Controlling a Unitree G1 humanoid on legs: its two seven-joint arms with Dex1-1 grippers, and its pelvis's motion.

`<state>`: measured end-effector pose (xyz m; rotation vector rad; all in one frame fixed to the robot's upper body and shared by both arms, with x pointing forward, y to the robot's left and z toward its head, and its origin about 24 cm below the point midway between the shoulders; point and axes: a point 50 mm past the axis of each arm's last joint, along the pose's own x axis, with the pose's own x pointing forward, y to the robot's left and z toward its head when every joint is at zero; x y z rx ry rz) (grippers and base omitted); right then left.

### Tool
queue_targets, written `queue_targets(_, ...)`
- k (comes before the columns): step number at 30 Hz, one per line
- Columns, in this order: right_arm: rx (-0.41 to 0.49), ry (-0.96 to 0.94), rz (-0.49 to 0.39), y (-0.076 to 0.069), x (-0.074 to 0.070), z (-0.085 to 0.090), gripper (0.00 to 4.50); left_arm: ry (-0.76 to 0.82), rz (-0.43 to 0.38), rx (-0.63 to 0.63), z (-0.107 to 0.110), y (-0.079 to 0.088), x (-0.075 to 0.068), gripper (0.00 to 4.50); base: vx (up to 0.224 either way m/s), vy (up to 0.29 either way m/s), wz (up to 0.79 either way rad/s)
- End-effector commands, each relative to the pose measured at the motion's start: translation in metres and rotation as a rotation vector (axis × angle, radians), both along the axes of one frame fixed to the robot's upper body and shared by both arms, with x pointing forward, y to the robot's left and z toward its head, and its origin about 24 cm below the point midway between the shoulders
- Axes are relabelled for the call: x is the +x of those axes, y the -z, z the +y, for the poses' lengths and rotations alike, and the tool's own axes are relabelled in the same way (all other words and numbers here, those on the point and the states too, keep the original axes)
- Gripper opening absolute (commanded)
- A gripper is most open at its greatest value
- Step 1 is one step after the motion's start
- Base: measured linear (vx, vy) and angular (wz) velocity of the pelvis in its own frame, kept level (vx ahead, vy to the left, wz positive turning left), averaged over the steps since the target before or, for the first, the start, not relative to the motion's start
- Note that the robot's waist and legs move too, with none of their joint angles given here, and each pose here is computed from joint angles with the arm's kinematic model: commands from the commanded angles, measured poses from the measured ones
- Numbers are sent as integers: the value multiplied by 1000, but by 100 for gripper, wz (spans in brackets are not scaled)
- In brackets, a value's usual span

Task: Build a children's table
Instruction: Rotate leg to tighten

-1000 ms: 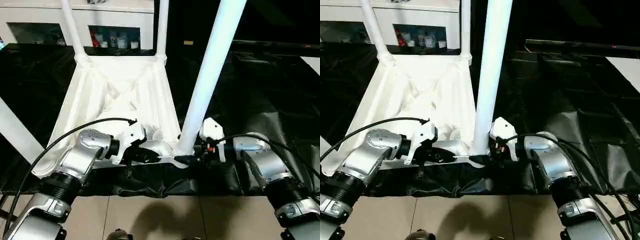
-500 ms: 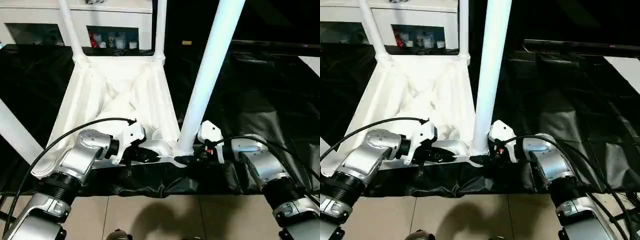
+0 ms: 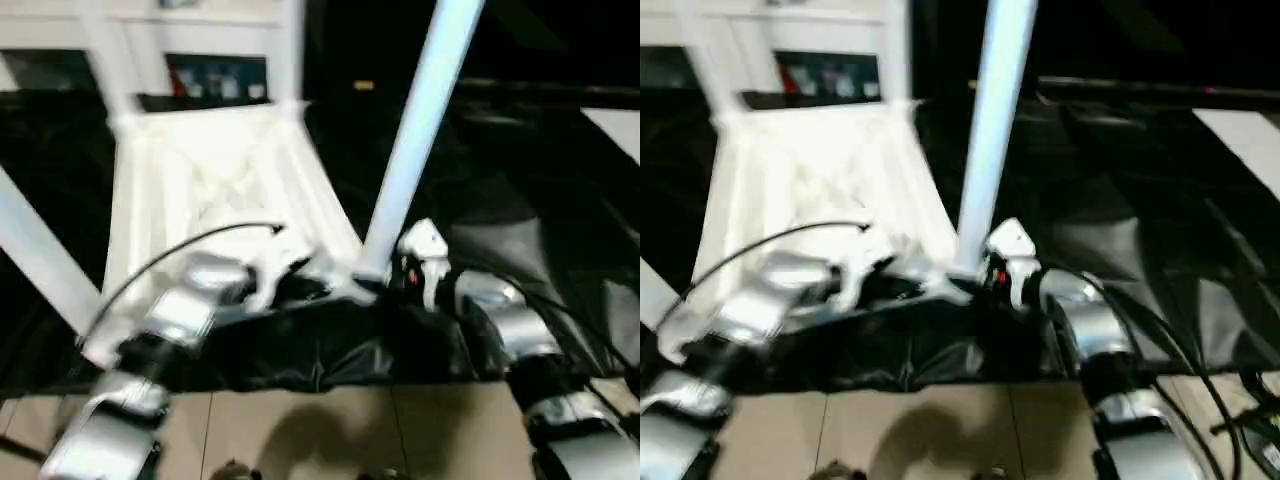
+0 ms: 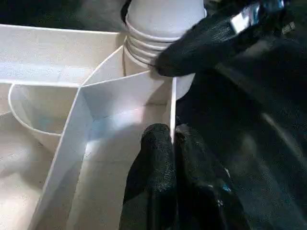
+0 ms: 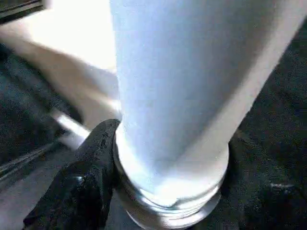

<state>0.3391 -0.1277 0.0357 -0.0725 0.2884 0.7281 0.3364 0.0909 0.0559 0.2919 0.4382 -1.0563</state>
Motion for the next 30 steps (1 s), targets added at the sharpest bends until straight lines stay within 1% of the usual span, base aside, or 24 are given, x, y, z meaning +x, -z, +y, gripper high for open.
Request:
queue_targets(1, 45, 40, 1, -4, 7, 36, 272, -82, -56, -26, -29, -7, 8, 0, 0, 0, 0)
queue_targets(4, 39, 58, 12, -1, 7, 46, 272, -104, -70, -21, -40, -7, 9, 0, 0, 0, 0)
queue_targets(6, 35, 15, -14, -3, 6, 54, 272, -89, -78, -17, -46, -7, 7, 0, 0, 0, 0)
queue_targets(8, 54, -12, -52, -9, 5, 55, 272, -57, -81, -26, -49, -7, 4, 0, 0, 0, 0)
queue_targets(9, 61, -8, -65, -12, 6, 55, 307, -48, -82, -29, -50, -7, 4, 0, 0, 0, 0)
queue_targets(11, 75, -27, -86, -17, 7, 48, 342, -39, -73, -37, -46, -5, 3, 0, 0, 0, 0)
queue_targets(13, 73, -40, -100, -20, 8, 41, 342, -14, -81, -56, -43, -6, 1, 0, 0, 0, 0)
queue_targets(14, 63, -61, -114, -23, 9, 34, 356, 18, -79, -76, -40, -7, -2, 0, 0, 0, 0)
queue_targets(15, 56, -76, -121, -25, 8, 30, 356, 41, -82, -86, -38, -7, -4, 0, 0, 0, 0)
queue_targets(16, 51, -95, -125, -26, 8, 27, 370, 73, -89, -94, -36, -8, -6, 0, 0, 0, 0)
queue_targets(17, 44, -146, -114, -26, 5, 23, 370, 101, -80, -99, -33, -7, -8, 0, 0, 0, 0)
queue_targets(19, 36, -288, -83, -27, -5, 13, 370, 183, -58, -112, -25, -7, -15, 0, 0, 0, 0)
queue_targets(21, 2, -399, -63, -25, -14, 3, 370, 243, -50, -115, -17, -8, -19, 0, 0, 0, 0)
queue_targets(25, -26, -454, -43, -23, -20, -4, 370, 272, -32, -125, -11, -9, -21, 0, 0, 0, 0)
queue_targets(26, -66, -519, -24, -21, -26, -11, 370, 314, -7, -124, -4, -11, -24, 0, 0, 0, 0)
queue_targets(27, -75, -541, -13, -20, -28, -13, 370, 329, 0, -121, 0, -11, -25, 0, 0, 0, 0)
queue_targets(28, -84, -569, 1, -20, -30, -15, 347, 346, 10, -117, 4, -12, -26, 0, 0, 0, 0)
queue_targets(30, -91, -607, 16, -20, -34, -17, 338, 370, 28, -110, 9, -12, -28, 0, 0, 0, 0)
